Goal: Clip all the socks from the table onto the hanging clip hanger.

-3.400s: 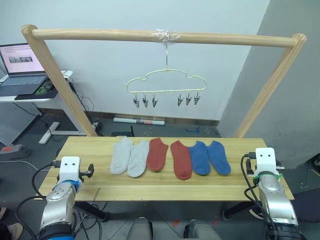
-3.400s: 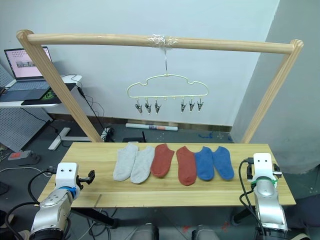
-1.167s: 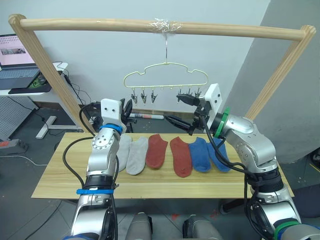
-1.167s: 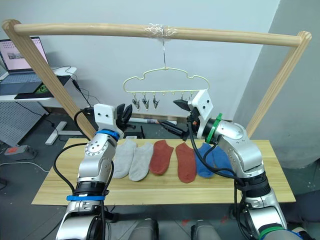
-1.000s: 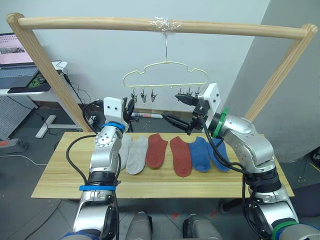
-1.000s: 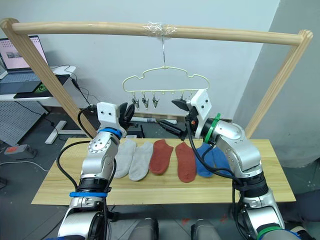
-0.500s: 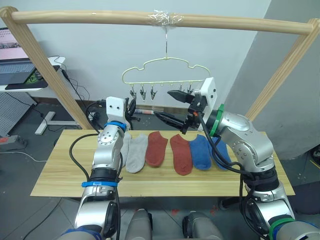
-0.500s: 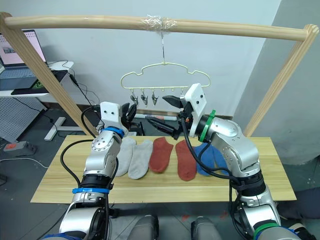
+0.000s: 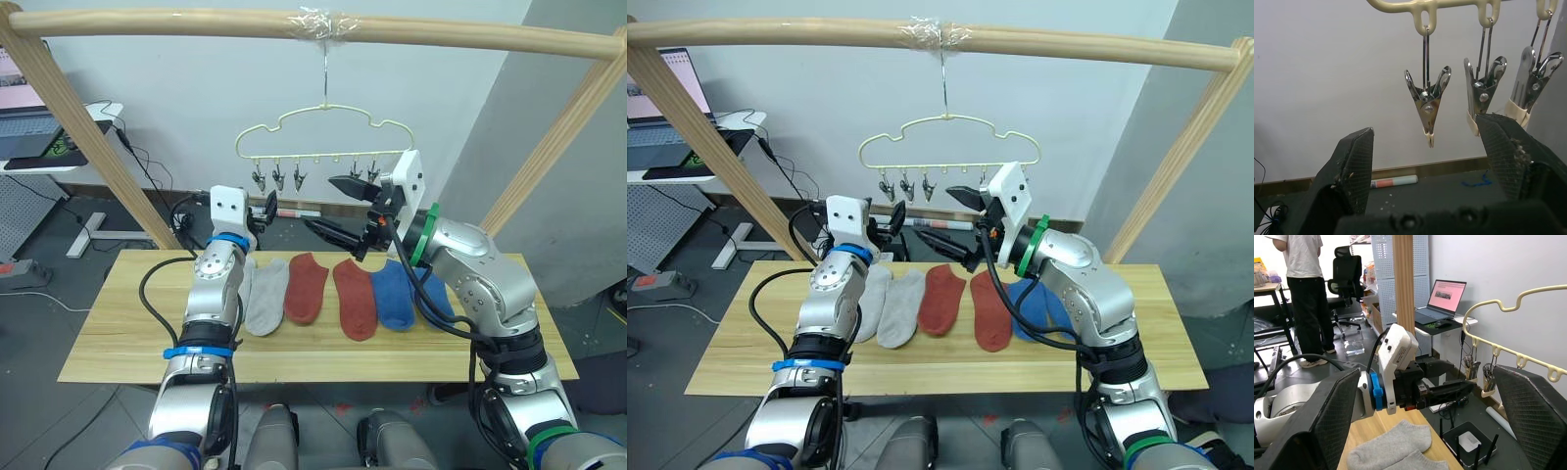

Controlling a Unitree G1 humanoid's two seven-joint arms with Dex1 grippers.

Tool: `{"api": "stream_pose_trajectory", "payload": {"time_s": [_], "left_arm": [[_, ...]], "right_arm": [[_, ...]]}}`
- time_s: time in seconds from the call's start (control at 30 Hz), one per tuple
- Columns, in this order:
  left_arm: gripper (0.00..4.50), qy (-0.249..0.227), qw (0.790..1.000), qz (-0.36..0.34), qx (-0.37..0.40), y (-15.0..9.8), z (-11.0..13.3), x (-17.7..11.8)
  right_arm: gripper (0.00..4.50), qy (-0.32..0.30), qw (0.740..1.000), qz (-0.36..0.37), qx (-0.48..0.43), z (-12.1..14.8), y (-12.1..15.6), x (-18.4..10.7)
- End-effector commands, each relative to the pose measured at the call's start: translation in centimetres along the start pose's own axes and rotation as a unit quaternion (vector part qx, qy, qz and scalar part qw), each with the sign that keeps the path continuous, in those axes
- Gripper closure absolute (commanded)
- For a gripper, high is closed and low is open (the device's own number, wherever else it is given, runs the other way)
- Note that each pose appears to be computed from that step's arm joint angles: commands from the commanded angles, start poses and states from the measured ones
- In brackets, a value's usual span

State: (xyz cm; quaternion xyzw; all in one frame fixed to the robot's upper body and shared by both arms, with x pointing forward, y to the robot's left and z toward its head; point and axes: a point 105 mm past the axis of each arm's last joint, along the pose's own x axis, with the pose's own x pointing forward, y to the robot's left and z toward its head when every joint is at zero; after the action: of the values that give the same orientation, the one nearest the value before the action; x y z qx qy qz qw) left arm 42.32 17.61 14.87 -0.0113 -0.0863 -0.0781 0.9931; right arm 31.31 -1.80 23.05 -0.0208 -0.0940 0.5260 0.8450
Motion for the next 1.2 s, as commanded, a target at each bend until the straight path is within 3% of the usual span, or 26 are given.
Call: {"api": "stream_pose_trajectory", "payload": {"time_s": [0.03, 0.67, 1.2], "left_arm": [[0.83, -0.037, 0.999, -0.001, 0.005, 0.0, 2.1, 0.7], [0.83, -0.057, 0.998, 0.024, 0.018, 1.5, 3.2, 1.4], [0.83, -0.075, 0.997, -0.011, 0.008, -0.3, 4.3, 2.2]], "right_arm": [[0.0, -0.028, 0.999, 0.004, -0.021, 1.9, 0.2, 0.0], [0.0, -0.028, 0.999, -0.001, -0.021, 2.1, -0.1, -0.1], [0.0, -0.028, 0.999, -0.009, -0.02, 2.0, -0.5, -0.1]]}}
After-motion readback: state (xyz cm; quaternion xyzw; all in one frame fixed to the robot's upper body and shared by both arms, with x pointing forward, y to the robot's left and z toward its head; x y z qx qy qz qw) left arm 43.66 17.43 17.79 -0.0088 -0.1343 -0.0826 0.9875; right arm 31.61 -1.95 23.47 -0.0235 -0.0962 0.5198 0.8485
